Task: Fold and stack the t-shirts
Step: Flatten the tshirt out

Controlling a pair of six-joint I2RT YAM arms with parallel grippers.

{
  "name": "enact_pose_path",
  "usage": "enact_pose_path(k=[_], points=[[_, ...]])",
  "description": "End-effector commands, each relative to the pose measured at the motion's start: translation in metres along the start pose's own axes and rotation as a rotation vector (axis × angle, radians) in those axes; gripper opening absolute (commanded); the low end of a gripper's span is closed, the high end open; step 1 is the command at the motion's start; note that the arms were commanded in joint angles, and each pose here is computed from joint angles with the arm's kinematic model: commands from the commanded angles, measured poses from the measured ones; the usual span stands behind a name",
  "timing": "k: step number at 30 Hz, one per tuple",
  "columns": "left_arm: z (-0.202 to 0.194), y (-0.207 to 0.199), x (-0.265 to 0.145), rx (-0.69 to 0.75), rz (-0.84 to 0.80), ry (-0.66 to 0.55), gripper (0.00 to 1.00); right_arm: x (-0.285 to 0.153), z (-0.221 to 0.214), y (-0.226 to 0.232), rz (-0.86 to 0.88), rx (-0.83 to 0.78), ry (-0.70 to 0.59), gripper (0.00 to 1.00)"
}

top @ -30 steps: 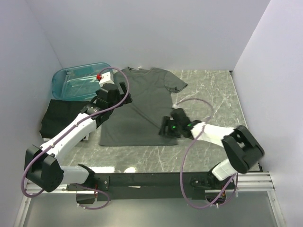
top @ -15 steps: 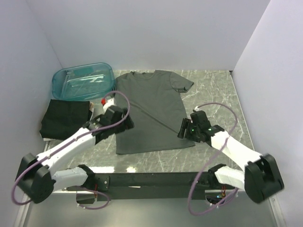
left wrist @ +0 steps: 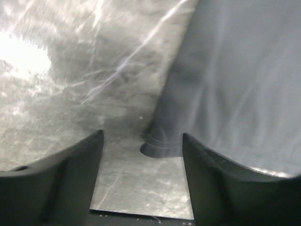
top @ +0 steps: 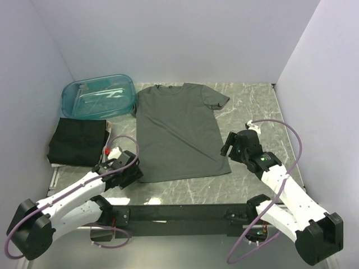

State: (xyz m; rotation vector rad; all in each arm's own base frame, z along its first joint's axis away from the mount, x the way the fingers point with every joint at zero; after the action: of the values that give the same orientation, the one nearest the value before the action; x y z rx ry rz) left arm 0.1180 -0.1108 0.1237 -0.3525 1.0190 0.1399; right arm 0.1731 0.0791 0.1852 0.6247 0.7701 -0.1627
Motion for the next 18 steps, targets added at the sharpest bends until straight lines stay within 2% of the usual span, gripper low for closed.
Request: enact_pose_path(k=[1, 6, 9, 10, 11, 12, 13, 18], points=[[-0.003, -0.006, 0.008, -0.051, -0.016, 0.020, 0.64, 0.004, 0.000, -0.009, -0.078, 0.028, -0.012, 0.83], [-0.011, -0.010, 0.020, -0.023, -0.029, 0.092, 0.53, 0.009, -0.005, -0.015, -0.084, 0.051, 0.008, 0.84], [-0.015, -0.013, 0.027, -0.018, -0.069, 0.124, 0.40, 0.012, -0.005, -0.020, -0.114, 0.064, 0.011, 0.84], [-0.017, -0.013, 0.028, -0.018, -0.069, 0.131, 0.26, 0.013, -0.007, -0.023, -0.133, 0.067, 0.016, 0.84], [-0.018, -0.013, 0.029, -0.014, -0.066, 0.141, 0.20, 0.013, -0.006, -0.025, -0.149, 0.076, 0.014, 0.84], [-0.018, -0.013, 0.029, -0.014, -0.062, 0.148, 0.08, 0.014, -0.006, -0.028, -0.167, 0.082, 0.010, 0.84], [-0.019, -0.011, 0.029, -0.013, -0.055, 0.153, 0.03, 0.014, -0.006, -0.031, -0.180, 0.089, 0.010, 0.83], [-0.019, -0.004, 0.020, -0.020, 0.006, 0.157, 0.01, 0.018, -0.007, -0.042, -0.212, 0.134, 0.040, 0.79]])
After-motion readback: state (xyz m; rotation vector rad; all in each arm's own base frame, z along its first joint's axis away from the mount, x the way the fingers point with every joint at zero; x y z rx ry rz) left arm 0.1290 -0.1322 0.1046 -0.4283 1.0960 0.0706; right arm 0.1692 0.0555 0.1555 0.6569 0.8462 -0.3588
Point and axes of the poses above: each gripper's point midway between its finger pads, its own x axis out along the fingers, its own y axis along the line the jaws close on, z = x × y, the point moved 10 cm from there along -x, back along the fingers, and after that the axes turned 14 degrees about x, right-handed, at the moved point
